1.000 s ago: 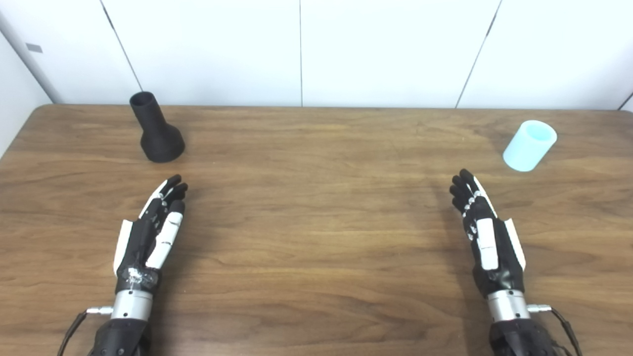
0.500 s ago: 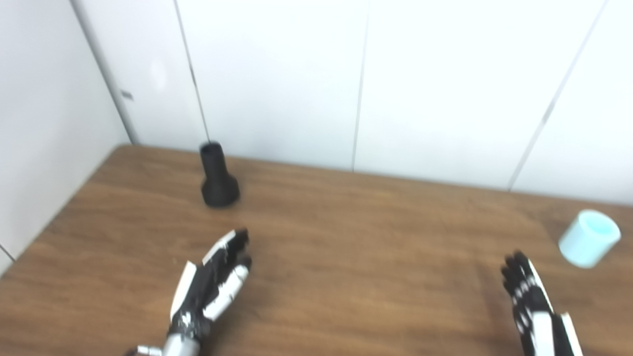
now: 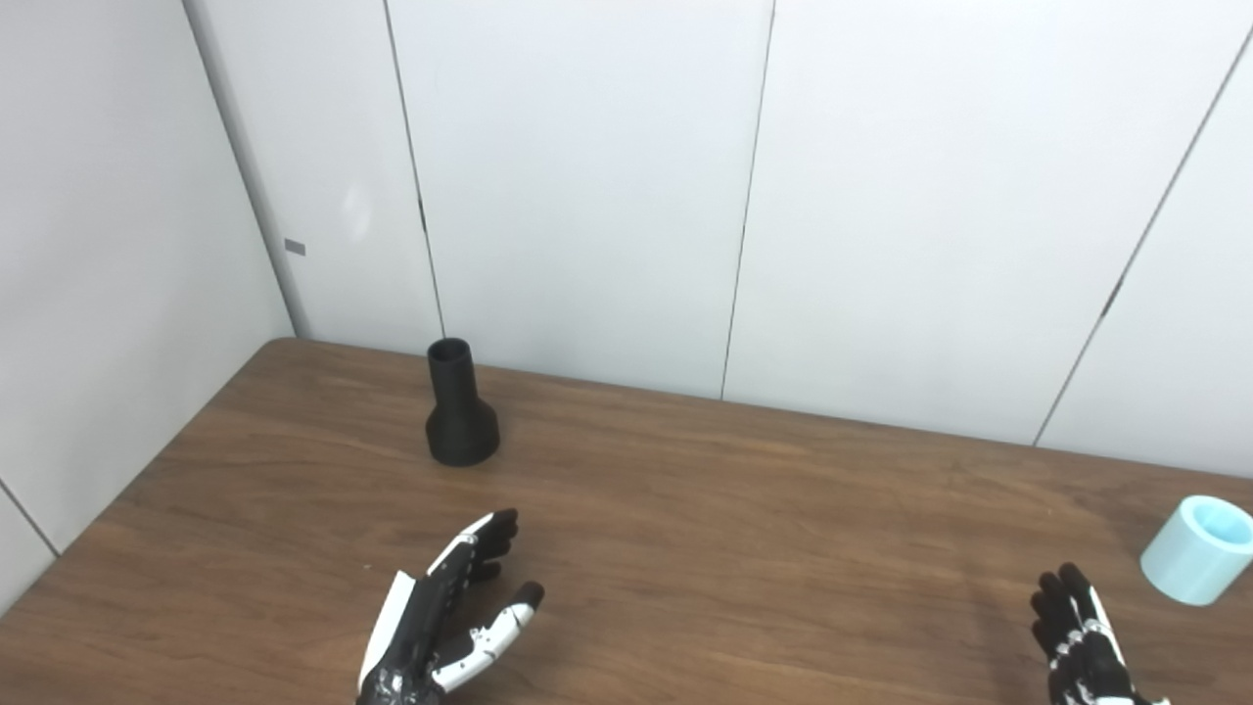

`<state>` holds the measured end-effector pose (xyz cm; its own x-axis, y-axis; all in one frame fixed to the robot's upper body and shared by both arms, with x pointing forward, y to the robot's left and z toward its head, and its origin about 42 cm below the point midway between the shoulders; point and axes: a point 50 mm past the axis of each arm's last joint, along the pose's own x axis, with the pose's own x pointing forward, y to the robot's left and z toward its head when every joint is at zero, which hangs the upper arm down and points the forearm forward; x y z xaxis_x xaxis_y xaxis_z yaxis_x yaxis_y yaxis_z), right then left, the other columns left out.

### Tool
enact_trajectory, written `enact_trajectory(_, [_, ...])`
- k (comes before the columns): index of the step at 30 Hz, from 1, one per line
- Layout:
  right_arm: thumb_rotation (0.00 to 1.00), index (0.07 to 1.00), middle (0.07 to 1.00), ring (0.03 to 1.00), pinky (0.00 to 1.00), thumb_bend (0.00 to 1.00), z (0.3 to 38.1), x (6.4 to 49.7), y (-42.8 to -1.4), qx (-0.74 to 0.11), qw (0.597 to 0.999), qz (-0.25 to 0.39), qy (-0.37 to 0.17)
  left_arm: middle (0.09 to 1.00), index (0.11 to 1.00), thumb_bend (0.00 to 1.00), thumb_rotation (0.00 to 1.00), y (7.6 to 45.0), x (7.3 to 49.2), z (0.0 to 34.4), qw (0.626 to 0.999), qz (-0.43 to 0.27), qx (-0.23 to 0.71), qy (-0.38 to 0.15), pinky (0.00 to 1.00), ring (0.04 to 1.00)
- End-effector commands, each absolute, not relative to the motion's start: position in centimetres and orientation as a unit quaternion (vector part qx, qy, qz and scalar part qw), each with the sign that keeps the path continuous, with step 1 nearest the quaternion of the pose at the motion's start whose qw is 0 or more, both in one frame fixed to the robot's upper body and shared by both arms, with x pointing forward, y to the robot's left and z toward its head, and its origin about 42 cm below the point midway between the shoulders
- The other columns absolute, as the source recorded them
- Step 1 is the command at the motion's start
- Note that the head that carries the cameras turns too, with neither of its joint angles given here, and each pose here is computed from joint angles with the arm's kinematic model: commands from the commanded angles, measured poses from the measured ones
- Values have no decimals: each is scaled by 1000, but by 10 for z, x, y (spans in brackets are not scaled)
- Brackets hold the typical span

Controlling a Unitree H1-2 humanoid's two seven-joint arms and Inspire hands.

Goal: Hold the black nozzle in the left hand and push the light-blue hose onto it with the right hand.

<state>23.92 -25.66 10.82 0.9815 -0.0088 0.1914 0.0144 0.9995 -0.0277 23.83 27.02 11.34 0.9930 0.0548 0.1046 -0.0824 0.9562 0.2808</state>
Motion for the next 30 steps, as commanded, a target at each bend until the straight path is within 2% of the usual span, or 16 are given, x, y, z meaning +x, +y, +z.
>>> enact_trajectory(1, [1000,979,964,959,978,604,64,215,-264,-12,1000,-17,-20,865,861,590,184,256,221,85,992,37,124,1,885,873])
enact_trajectory(7, [1000,985,967,966,993,595,64,215,-267,-10,1000,-13,-19,887,885,670,73,265,223,89,987,90,136,-10,921,887])
enact_trajectory(12, [1000,984,969,968,987,603,64,215,-267,-12,1000,-11,-16,897,887,773,3,296,238,97,976,130,168,-46,906,893])
enact_trajectory(13, [1000,986,971,970,989,600,64,215,-268,-13,1000,-10,-16,878,873,802,40,304,243,103,972,141,179,-54,859,864])
enact_trajectory(16, [1000,988,970,966,978,598,64,216,-268,-14,1000,-8,-19,866,869,823,114,325,256,123,962,167,202,-78,819,838])
enact_trajectory(21, [1000,985,967,965,970,606,63,217,-271,-29,999,-7,-24,867,878,839,145,348,278,155,952,204,206,-96,842,851])
enact_trajectory(25, [1000,966,943,943,947,636,62,218,-277,-39,999,-19,-19,848,868,836,265,360,297,176,940,228,234,-103,803,834])
enact_trajectory(27, [1000,956,933,932,927,657,62,219,-279,-37,999,-23,-19,855,874,818,310,366,307,187,935,230,248,-107,829,852])
enact_trajectory(30, [1000,943,926,919,895,666,63,221,-279,-40,999,-22,-22,866,884,798,264,373,323,201,924,233,278,-116,881,882])
